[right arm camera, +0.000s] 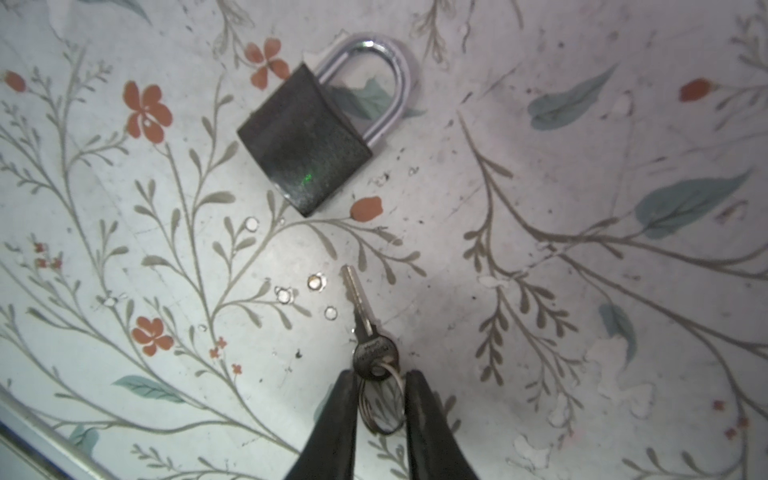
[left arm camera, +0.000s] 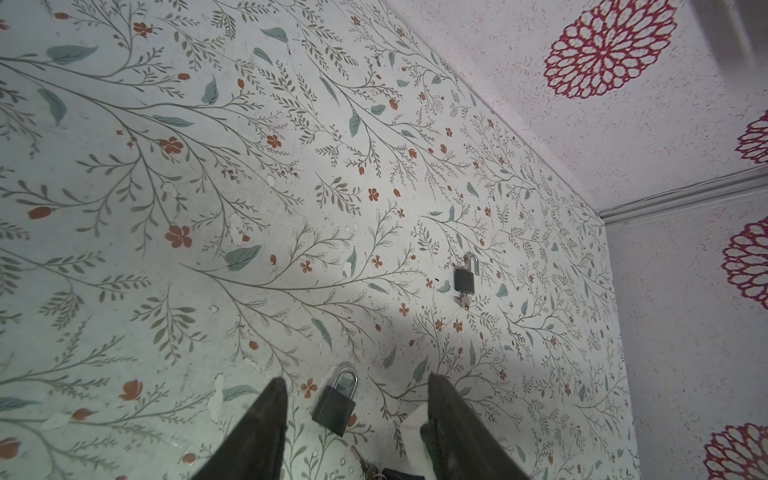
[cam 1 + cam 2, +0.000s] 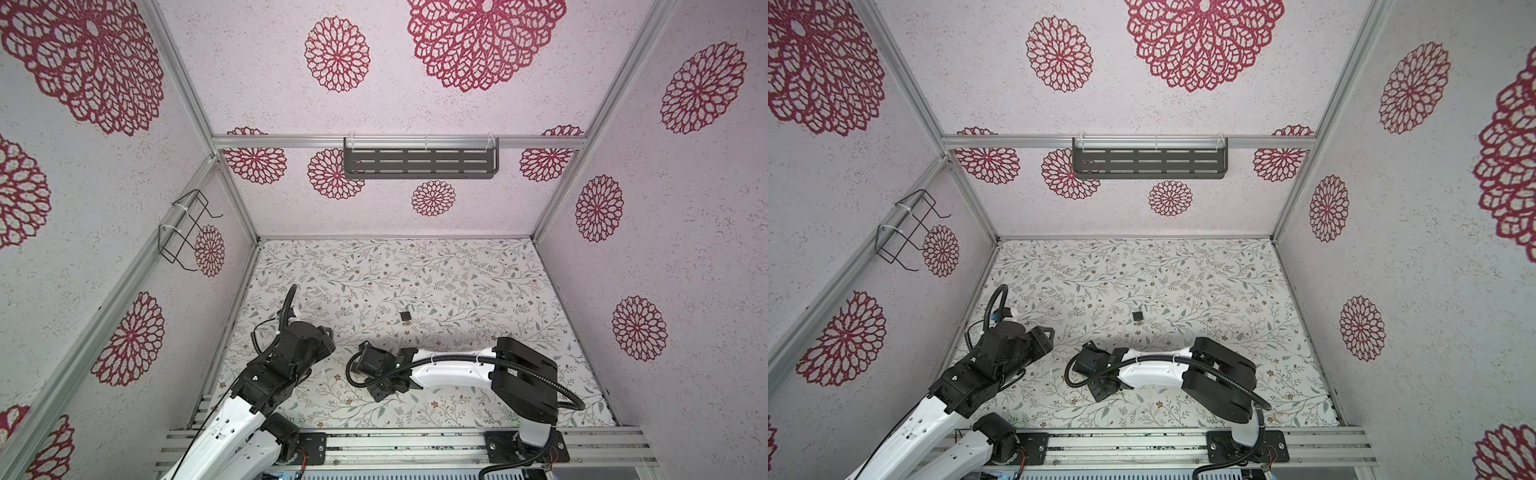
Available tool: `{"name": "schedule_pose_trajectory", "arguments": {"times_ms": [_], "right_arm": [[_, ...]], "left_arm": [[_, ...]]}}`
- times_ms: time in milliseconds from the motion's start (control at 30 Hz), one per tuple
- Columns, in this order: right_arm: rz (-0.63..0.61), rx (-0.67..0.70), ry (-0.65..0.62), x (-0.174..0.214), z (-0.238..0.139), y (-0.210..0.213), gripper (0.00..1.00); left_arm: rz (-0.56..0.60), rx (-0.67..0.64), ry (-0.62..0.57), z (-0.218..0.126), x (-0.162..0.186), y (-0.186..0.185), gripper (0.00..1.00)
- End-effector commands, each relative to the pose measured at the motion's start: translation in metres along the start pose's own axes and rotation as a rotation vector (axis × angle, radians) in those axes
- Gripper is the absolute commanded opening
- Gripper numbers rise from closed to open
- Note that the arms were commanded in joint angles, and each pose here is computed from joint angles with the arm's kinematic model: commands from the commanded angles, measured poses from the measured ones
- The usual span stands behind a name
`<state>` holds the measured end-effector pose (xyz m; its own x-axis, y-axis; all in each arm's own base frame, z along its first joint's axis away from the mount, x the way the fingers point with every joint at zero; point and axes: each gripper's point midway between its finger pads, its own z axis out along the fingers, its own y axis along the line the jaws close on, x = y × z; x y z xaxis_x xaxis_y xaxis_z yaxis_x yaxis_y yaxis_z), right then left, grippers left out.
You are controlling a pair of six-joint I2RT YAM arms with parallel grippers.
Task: Unlock with the key
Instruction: 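Lower the right gripper and close it on the silver key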
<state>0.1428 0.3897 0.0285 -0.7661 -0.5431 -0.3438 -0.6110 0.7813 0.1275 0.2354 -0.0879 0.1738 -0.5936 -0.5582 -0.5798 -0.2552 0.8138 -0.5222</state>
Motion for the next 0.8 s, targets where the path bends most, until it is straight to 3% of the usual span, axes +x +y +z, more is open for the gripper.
{"name": "schedule_pose_trajectory", "arguments": {"times_ms": [0,367,767], "right_arm": [[-0.013,0.003,0.015,0.006,0.001,-0.005,0.21],[-0.035,-0.004,-0.076,-0.005,-0.012,-0.008,0.11],[0.001,-0.066,-0.244,-0.022,-0.04,-0.016,0.0]], "left_arm": [[-0.024,0.021,-0.022,-0.002,-0.008,-0.006,0.57],[-0.059,0.052,-0.017,-0.003,-0.007,-0.01,0.57],[-0.128,0.168,0.022,-0.002,-0.004,-0.036,0.56]]}}
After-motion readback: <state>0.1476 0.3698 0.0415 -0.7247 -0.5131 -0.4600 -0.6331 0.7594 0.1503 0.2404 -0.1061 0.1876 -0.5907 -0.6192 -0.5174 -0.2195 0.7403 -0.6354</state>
